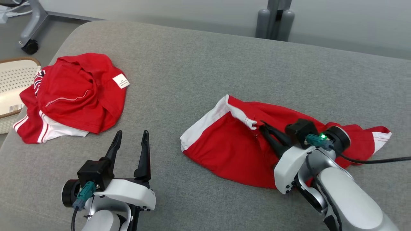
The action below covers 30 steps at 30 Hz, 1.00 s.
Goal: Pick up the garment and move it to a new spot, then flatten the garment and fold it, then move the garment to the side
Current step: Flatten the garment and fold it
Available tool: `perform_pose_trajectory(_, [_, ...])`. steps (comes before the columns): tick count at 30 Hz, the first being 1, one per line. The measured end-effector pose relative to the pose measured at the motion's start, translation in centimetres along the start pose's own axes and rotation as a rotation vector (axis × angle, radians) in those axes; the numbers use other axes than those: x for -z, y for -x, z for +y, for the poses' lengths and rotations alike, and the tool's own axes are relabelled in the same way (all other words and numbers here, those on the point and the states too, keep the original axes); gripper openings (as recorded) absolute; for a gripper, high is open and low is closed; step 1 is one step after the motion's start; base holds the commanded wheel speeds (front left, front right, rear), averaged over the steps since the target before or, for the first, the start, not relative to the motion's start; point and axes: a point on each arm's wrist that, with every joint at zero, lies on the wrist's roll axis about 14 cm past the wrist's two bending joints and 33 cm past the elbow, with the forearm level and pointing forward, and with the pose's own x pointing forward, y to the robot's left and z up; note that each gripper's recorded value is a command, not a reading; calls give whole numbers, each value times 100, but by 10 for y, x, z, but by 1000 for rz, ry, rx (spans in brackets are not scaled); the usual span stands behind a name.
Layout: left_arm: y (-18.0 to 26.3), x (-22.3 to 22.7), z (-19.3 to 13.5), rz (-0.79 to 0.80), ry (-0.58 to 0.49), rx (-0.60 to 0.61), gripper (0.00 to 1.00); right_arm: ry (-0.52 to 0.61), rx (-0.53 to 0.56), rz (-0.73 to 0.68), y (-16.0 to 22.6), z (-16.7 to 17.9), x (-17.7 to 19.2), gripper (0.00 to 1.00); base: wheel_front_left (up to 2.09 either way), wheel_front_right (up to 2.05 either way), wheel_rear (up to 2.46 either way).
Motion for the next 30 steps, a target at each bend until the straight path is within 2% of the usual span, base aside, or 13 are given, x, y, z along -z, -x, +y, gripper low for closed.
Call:
perform_pose_trajectory(3, [-4, -2, -8, -4, -4, 29, 100, -51, 76, -66, 14, -18, -13, 0, 0, 0, 0])
perform_pose_trajectory(8, [-12, -4, -22, -4, -24, 79, 100, -104, 194, -100, 50, -42, -14, 0, 0, 0, 0])
perform_pose_trajectory(10, [-15, -6, -32, -4, -26, 107, 100, -140, 258, -84, 74, -50, -5, 0, 0, 0, 0])
perform_pose_trajectory(19, [-15, -8, -47, 3, -37, 160, 100, -264, 438, -2, 139, -68, 30, 0, 0, 0, 0])
perform_pose_trajectory(25, [-16, -11, -55, 1, -41, 181, 100, -351, 499, 27, 156, -72, 51, 0, 0, 0, 0])
perform_pose_trajectory(26, [-16, -11, -56, 2, -42, 183, 100, -371, 502, 29, 156, -72, 54, 38, 0, 0, 0])
perform_pose_trajectory(27, [-16, -11, -57, 3, -42, 186, 100, -381, 508, 35, 157, -72, 58, 96, 0, 0, 0])
perform_pose_trajectory(28, [-16, -11, -57, 5, -43, 189, 100, -390, 518, 32, 159, -73, 60, 100, 0, 0, 0])
perform_pose_trajectory(30, [-16, -9, -58, 11, -46, 192, 100, -405, 548, 27, 165, -79, 65, 100, 0, 0, 0])
